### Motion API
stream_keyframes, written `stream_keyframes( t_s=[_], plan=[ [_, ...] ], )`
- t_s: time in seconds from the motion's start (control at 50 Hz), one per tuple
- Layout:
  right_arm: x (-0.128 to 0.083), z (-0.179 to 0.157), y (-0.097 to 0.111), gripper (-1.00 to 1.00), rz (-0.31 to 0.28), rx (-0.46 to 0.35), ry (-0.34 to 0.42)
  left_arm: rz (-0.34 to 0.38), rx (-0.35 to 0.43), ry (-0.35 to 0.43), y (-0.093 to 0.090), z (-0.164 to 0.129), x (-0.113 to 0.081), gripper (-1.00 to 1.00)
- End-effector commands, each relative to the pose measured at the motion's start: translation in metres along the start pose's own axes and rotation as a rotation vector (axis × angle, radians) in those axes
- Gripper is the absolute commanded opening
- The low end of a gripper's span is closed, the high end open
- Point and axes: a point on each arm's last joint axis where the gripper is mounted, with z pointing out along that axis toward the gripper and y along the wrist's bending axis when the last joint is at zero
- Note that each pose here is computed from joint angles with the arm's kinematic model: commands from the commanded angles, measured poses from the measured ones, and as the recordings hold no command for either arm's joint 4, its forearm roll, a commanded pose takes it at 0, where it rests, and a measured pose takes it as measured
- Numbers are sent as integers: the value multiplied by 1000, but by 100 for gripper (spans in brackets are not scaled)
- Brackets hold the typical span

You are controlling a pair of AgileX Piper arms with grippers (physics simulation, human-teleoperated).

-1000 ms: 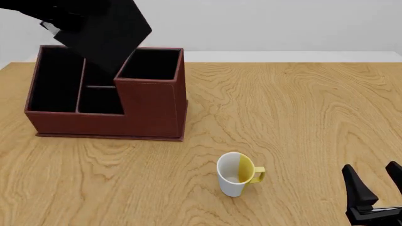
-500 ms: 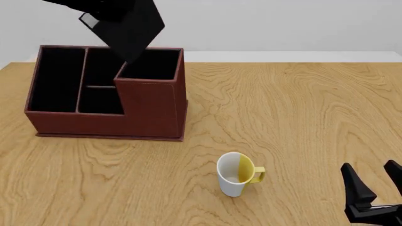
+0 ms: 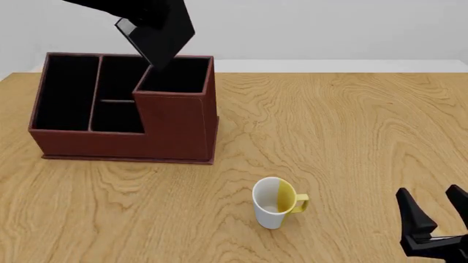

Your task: Pick up the book and place it in the right compartment of the caddy.

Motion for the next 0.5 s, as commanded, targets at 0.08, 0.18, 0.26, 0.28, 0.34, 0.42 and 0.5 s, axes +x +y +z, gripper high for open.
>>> stream_keyframes(
  t_s=[0.08,0.18,0.26,0.28,0.34,0.42,0.5],
  plan=[
    [0,4,-1,100,5,8,7,18,-29,6,11,26,2,-100],
    [0,7,-1,100,4,7,15,10,-34,12,14,36,2,-100],
    [0,8,-1,100,4,8,17,7,-31,16,13,42,3,-100],
    [0,8,-1,100,4,9,18,5,-31,17,13,44,3,-100],
    [0,10,-1,100,3,10,21,-3,-23,23,11,51,4,-100],
    [0,12,-1,100,3,12,24,0,-20,29,11,57,5,-100],
    [0,14,-1,100,3,14,27,1,-17,37,10,64,7,-100]
  ],
)
